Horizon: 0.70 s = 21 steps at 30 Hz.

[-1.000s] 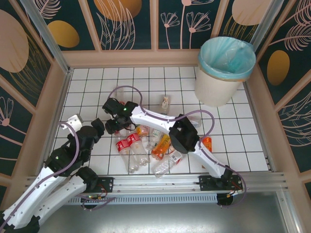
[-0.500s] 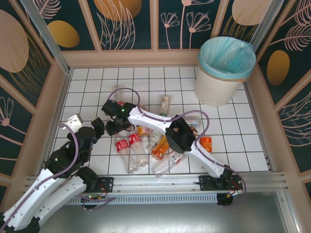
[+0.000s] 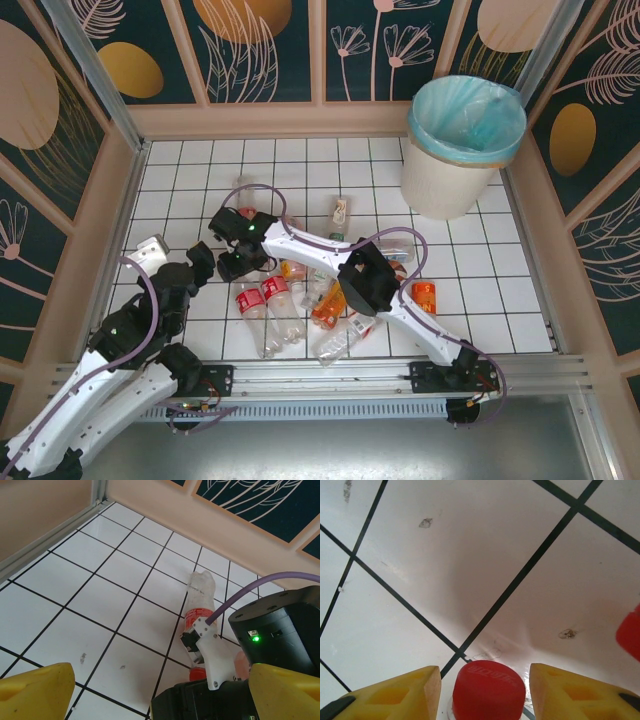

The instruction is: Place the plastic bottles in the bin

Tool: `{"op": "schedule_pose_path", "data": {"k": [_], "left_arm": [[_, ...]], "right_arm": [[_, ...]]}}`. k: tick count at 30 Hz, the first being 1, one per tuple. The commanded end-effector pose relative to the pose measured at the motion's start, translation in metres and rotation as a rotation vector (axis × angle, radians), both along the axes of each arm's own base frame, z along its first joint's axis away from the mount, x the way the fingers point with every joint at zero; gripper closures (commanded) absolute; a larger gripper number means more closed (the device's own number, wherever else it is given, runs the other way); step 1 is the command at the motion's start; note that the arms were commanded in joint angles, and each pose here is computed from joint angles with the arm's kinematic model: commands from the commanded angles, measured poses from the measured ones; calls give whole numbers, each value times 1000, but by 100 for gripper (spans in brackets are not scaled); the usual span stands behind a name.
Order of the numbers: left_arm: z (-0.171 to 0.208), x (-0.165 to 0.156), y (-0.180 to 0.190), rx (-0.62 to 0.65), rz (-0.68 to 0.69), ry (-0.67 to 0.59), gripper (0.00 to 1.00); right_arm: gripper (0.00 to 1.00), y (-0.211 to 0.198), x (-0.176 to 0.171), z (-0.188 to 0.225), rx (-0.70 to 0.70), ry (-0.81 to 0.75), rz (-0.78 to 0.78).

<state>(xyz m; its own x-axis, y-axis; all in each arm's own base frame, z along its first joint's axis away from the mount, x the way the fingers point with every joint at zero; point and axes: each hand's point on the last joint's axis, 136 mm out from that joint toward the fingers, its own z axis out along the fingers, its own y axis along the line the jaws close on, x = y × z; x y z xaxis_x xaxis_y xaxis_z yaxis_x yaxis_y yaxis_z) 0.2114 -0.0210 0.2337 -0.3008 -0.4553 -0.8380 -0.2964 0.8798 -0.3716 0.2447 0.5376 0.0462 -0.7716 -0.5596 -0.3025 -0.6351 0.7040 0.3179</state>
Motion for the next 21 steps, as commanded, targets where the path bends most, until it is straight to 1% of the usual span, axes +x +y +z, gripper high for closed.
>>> {"op": "schedule_pose_path", "data": {"k": [1,4,5,10,16,21], "left_arm": [[1,0,1,9,-4,-13,10],[2,-1,1,4,-4,-18,10],[3,-1,2,2,-4,-20,10],[5,-3,3,-6,0,-28,10],[13,-5,7,-17,14,-43,10],[33,-8,14,-23,35,-79,11]], "right_arm": [[51,5,-5,-1,10,32,-2],[55,6,-4,1,11,26,-6],[58,6,-4,1,11,26,-7],[65,8,0,17,30,2,-10],[71,13,4,55,97,-47,-7],[76,18,6,100,188,-97,6]]}}
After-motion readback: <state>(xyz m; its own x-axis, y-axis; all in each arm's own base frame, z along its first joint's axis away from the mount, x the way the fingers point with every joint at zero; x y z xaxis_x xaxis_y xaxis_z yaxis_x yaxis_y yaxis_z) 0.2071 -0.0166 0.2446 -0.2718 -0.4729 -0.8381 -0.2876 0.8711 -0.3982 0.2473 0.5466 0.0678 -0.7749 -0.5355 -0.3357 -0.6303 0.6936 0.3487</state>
